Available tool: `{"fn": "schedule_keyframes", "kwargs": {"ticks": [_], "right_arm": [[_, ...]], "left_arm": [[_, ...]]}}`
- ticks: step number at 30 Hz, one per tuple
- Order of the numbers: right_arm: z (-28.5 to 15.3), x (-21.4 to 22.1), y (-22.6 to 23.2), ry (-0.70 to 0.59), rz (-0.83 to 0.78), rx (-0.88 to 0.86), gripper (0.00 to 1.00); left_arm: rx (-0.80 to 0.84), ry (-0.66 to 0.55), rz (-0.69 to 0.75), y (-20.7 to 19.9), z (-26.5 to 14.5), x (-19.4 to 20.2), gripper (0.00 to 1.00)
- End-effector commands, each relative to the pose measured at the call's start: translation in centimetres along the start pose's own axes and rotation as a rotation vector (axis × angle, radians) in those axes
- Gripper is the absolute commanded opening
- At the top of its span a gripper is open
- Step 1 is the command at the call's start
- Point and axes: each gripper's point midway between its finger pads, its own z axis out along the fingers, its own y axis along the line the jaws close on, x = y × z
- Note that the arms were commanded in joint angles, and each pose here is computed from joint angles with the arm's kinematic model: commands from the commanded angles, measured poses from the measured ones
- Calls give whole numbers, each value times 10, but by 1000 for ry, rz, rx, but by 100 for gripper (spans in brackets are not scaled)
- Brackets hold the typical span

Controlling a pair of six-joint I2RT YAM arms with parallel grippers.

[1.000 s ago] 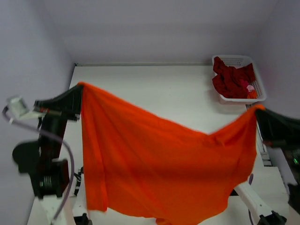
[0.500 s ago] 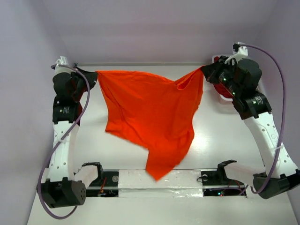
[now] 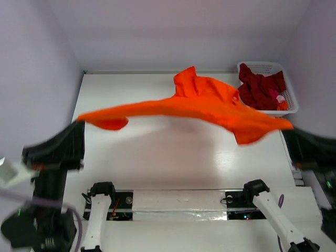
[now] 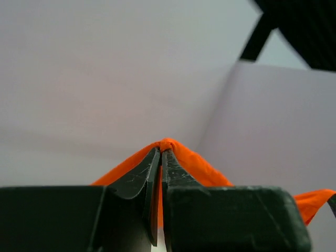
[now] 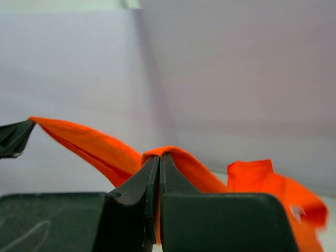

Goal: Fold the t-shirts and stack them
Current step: Flatten the tshirt out

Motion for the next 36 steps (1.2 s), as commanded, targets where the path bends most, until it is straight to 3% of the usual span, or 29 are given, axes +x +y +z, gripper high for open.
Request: {"fn": "schedule_keyframes", "kwargs": {"ticks": [1, 8, 12, 15, 19, 23, 32, 36], "right_arm": [[-34, 8, 24, 29, 26, -92, 0], [-71, -34, 47, -83, -6, -99, 0], [-52, -38, 30, -74, -18, -19, 0], [-23, -20, 2, -13, -26, 70, 0], [16, 23, -47, 81, -24, 199, 0], [60, 101, -107, 214, 12, 314, 0], [136, 254, -196, 487, 113, 413, 0], [155, 282, -209, 559, 143, 413, 0]], "left_arm": [[62, 16, -36, -29, -29, -3, 0], [114, 48, -71, -41, -39, 2, 0], [-41, 74, -58, 11, -13, 23, 0], [-161, 152, -71, 71, 11, 68, 0], [-310, 243, -110, 151, 28, 134, 0], [-477, 339, -143, 221, 40, 190, 0], [-755, 476, -205, 332, 56, 278, 0], [-832, 523, -243, 361, 64, 304, 0]]}}
